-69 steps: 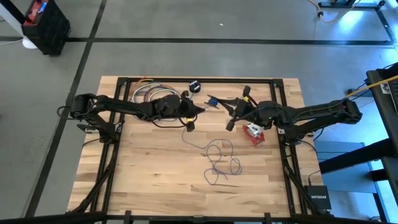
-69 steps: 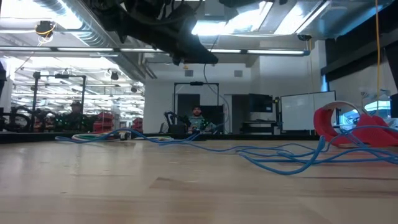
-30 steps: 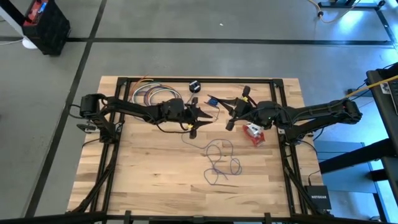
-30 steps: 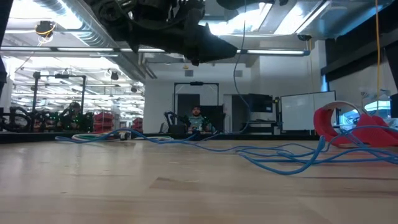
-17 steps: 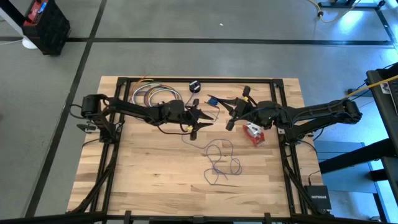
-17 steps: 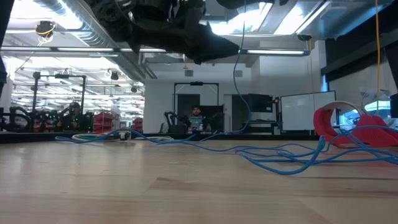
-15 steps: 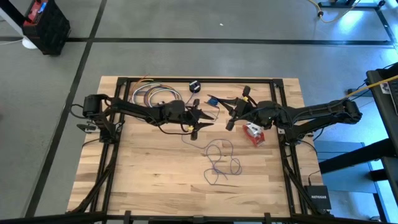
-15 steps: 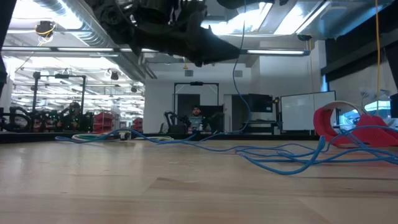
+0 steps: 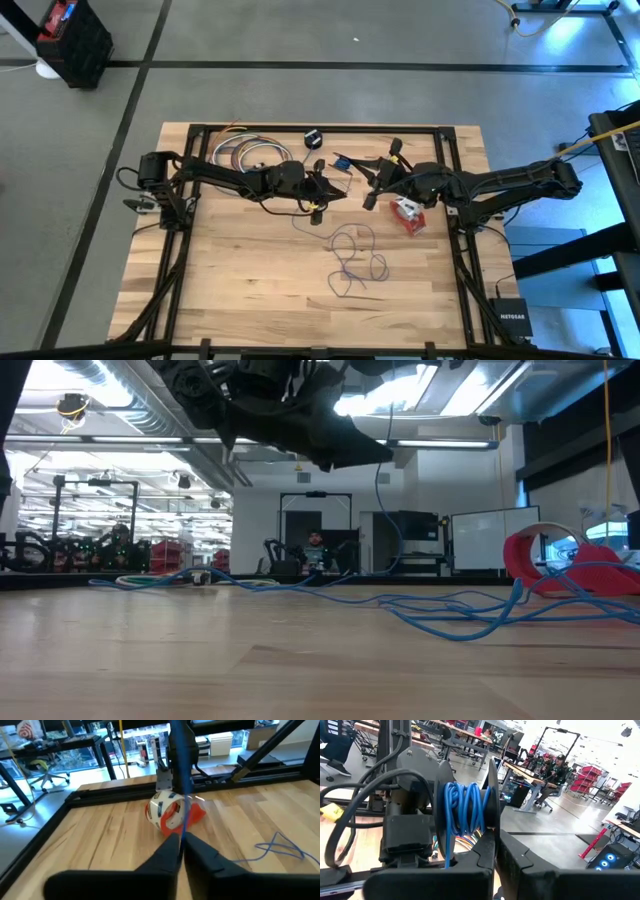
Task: Coil cords
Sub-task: Coil the blue wire onto the spool
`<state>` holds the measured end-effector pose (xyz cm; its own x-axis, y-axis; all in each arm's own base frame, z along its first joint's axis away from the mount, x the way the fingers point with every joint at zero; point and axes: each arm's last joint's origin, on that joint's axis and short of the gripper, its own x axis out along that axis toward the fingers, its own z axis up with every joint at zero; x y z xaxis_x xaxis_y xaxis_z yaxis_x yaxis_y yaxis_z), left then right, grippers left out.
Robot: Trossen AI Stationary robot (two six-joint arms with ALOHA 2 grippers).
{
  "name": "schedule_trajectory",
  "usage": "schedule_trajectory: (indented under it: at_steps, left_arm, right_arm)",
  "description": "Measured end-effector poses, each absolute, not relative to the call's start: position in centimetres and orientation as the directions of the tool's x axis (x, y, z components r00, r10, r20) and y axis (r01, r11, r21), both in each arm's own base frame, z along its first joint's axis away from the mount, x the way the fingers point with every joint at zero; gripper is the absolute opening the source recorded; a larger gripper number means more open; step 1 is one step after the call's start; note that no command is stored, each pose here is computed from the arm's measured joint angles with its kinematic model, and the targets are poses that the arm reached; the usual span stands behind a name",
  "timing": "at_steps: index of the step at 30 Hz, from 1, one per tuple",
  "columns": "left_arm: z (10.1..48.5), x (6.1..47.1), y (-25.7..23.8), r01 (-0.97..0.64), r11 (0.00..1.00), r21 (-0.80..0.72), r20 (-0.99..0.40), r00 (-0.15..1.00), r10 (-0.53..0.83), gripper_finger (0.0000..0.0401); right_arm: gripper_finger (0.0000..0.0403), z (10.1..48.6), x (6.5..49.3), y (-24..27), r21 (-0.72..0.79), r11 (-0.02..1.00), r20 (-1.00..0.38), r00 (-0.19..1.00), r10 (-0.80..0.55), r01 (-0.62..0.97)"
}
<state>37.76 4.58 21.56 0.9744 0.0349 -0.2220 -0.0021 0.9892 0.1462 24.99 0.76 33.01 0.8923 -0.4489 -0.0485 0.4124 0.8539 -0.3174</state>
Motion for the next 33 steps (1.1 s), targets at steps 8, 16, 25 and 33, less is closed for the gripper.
schedule_trajectory:
  at_steps: [8, 16, 25, 33]
  left_arm:
    - [20.9, 37.0, 6.4, -0.157, 0.972, 0.175, -0.326, 0.922, 0.207, 0.0004]
    - [23.1, 34.7, 7.0, -0.224, 0.955, 0.195, -0.417, 0.862, 0.288, 0.0003]
    - [24.8, 32.7, 6.4, -0.236, 0.952, 0.195, -0.471, 0.829, 0.302, 0.0002]
    - [25.9, 32.0, 5.5, -0.23, 0.959, 0.162, -0.473, 0.835, 0.281, 0.0001]
  right_arm:
    - [0.0012, 32.4, 25.0, 1.3, -0.346, 0.853, -0.094, 0.891, -0.445, 0.39]
    - [0.0012, 31.0, 24.8, 1.6, -0.384, 0.848, -0.211, 0.859, -0.466, 0.366]
    - [0.0012, 27.6, 26.3, 1.7, -0.48, 0.816, -0.364, 0.774, -0.518, 0.321]
    - [0.0012, 24.3, 28.3, 0.6, -0.579, 0.737, -0.414, 0.652, -0.635, 0.35]
